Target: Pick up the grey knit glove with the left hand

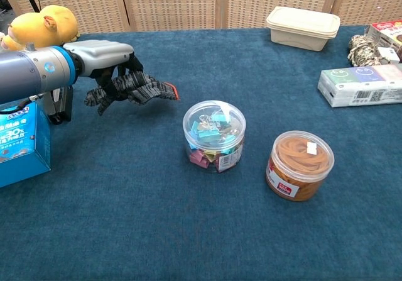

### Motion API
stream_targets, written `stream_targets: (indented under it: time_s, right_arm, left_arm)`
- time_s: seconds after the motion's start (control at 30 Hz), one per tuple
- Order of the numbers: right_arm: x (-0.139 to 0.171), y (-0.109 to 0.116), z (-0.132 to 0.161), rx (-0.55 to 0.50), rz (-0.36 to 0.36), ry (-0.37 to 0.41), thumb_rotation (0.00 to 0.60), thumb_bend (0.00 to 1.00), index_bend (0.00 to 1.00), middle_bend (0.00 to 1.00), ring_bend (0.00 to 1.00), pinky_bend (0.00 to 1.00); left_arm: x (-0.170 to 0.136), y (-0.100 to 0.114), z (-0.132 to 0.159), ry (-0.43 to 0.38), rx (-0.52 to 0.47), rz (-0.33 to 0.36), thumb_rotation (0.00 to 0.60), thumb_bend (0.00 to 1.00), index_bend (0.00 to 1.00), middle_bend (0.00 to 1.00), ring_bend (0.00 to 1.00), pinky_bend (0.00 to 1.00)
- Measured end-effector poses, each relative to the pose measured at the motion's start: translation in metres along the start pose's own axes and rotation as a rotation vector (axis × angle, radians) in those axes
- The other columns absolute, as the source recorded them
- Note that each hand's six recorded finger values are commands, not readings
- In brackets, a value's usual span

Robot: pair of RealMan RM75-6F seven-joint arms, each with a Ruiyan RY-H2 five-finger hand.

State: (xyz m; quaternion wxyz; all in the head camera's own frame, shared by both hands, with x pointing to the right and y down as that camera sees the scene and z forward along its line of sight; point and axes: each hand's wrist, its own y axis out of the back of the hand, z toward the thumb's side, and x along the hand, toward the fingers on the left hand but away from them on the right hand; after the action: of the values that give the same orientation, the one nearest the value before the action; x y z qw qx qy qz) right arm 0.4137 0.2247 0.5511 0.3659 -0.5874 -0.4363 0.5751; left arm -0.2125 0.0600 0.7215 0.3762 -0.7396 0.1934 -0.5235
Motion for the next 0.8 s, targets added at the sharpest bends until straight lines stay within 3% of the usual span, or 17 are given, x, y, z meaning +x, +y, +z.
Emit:
stream_targets:
  time_s: [0.23,0.5,0.67,0.8]
  right_arm:
    - [-0.01,-0.007,0.021,0.018,0.026,0.117,0.6,0.0,0.02,0.0,0.0,0.0]
    - [-0.038,-0.009,0.072,-0.026,0.094,0.388,0.6,0.0,0.05,0.0,0.0,0.0]
    - [-0.05,-0.012,0.103,-0.059,0.154,0.538,0.6,0.0,0.07,0.0,0.0,0.0]
    - [-0.051,-0.016,0.118,-0.08,0.173,0.628,0.6,0.0,0.09,0.0,0.0,0.0]
  left_arm:
    - [-0.012,0.033,0.01,-0.079,-0.017,0.063,0.6,0.37,0.57,0.5,0.47,0.55]
    - [-0.033,0.078,0.035,-0.223,-0.101,0.117,0.6,0.33,0.59,0.5,0.47,0.55]
    - [-0.043,0.101,0.052,-0.302,-0.109,0.11,0.6,0.32,0.59,0.5,0.46,0.55]
    - [-0.05,0.112,0.068,-0.352,-0.155,0.065,0.6,0.32,0.59,0.5,0.46,0.55]
